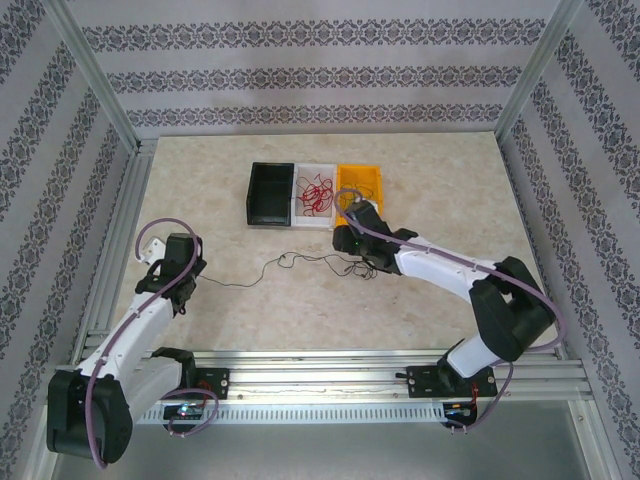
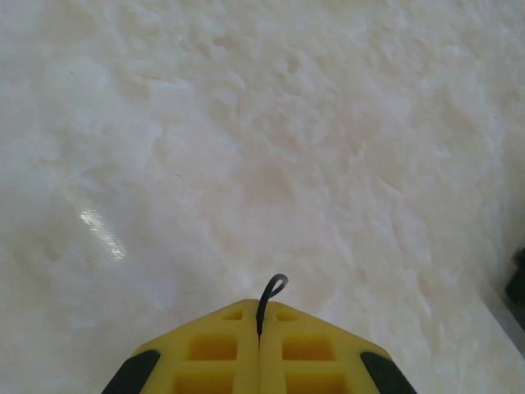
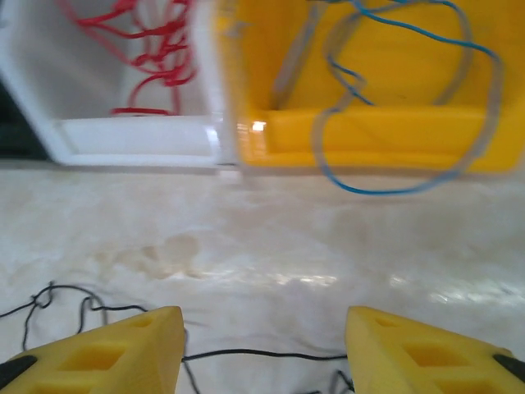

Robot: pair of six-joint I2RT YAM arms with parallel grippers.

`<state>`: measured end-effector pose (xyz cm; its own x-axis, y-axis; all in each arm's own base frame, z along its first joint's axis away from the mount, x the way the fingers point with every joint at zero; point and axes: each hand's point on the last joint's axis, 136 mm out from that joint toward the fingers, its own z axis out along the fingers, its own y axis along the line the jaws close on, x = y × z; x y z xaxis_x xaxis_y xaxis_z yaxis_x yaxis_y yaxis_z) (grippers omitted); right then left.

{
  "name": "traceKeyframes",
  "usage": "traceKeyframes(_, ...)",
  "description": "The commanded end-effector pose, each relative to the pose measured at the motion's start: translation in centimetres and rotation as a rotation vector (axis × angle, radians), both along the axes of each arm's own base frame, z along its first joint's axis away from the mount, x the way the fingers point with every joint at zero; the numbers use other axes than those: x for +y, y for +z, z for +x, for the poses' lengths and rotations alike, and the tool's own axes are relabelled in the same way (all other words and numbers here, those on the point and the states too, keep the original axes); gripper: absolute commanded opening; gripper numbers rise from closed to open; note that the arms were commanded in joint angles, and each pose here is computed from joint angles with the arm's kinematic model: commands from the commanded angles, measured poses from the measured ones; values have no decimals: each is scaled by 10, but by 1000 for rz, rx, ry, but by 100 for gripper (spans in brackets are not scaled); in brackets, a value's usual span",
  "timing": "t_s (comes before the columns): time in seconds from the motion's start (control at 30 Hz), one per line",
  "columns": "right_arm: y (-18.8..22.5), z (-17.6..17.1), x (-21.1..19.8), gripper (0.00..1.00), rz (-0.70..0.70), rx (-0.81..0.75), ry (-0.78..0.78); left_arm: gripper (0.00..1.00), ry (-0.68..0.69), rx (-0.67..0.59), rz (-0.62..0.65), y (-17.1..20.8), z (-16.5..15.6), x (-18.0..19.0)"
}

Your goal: Untangle the cables

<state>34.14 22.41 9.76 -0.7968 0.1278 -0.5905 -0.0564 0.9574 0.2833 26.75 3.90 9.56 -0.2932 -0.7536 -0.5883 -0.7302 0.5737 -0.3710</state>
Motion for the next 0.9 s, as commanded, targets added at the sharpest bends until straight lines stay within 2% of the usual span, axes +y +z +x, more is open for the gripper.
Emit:
traceKeyframes(0.0, -16, -7, 0, 55, -157, 25, 92, 0, 1, -44, -10, 5, 6, -3)
traceKeyframes(0.23, -36, -22, -24, 56, -292, 83, 67, 0, -4, -51, 14, 8, 8, -1)
traceKeyframes(0.7, -75, -40, -26, 51, -325, 244, 134, 0, 2, -54, 16, 8, 8, 0)
traceKeyframes(0.8, -78, -42, -28, 41, -327, 258, 136, 0, 4, -54, 16, 8, 8, 0)
traceKeyframes(0.87, -79, -41, -29, 24, -325, 262, 132, 0, 8, -57, 18, 9, 9, 1)
